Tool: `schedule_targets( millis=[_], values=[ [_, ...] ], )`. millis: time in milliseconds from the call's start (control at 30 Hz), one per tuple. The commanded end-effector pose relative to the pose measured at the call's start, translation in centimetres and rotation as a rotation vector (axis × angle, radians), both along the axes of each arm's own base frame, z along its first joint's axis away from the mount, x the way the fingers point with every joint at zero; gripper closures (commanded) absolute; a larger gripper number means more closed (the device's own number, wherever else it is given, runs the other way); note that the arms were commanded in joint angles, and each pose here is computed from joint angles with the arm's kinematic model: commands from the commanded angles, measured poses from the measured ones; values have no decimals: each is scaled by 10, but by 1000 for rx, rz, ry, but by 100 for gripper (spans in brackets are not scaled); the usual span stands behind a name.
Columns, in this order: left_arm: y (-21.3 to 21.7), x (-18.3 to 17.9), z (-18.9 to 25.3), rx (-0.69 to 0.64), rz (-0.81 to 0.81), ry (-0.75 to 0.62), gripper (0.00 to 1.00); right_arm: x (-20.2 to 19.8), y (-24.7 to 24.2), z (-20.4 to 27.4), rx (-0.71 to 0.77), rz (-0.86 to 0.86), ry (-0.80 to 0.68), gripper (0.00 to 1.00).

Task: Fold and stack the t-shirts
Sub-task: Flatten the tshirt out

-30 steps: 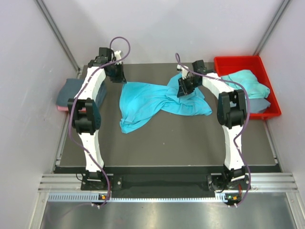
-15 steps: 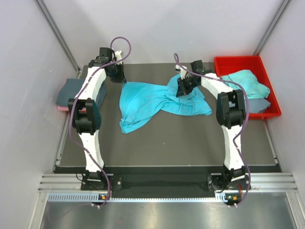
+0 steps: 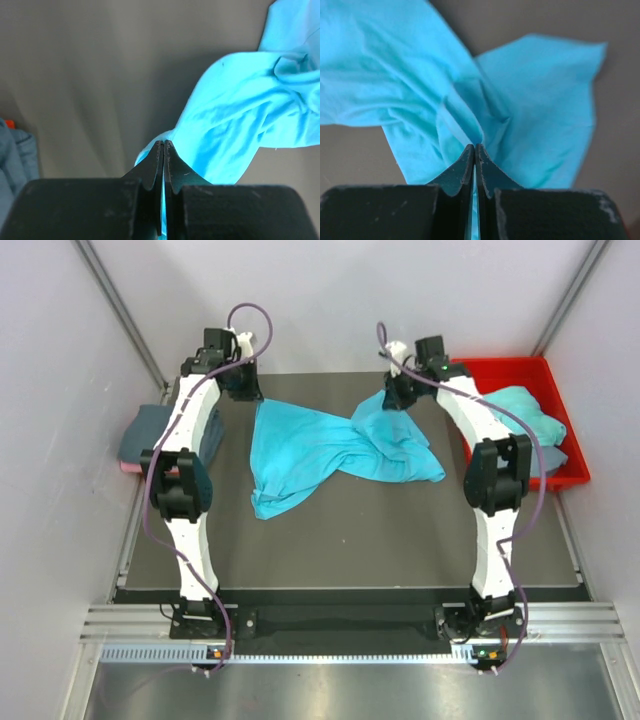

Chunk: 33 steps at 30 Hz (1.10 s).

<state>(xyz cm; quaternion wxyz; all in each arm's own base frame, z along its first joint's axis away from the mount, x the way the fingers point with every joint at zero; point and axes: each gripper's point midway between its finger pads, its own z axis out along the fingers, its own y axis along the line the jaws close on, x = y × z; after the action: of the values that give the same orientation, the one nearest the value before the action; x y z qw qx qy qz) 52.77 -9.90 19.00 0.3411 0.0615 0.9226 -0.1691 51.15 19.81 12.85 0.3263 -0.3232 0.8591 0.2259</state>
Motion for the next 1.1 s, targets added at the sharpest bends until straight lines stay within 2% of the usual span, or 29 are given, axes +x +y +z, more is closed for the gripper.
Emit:
schedule_targets(
  millis=[0,200,400,567,867,1000,1067],
  values=[
    [-3,9,36,-17,-20,-101,100,15,-14,129,21,-26,-305,100],
    [-9,14,72,-49,-40,-190,100,2,-20,188,27,-50,-422,100],
    [-5,15,130,-24,-57,-350,100,-11,-42,250,-24,-113,-581,100],
    [-3,3,198,-24,-67,-535,100,-23,-68,305,-82,-210,-719,100],
    [6,-42,315,15,-75,-867,100,-96,-121,420,-147,-388,-1016,100],
    [12,-80,359,19,-54,-970,100,-141,-132,461,-94,-431,-1115,100],
    [12,-97,367,11,-57,-984,100,-153,-133,463,-51,-448,-1107,100]
  ],
)
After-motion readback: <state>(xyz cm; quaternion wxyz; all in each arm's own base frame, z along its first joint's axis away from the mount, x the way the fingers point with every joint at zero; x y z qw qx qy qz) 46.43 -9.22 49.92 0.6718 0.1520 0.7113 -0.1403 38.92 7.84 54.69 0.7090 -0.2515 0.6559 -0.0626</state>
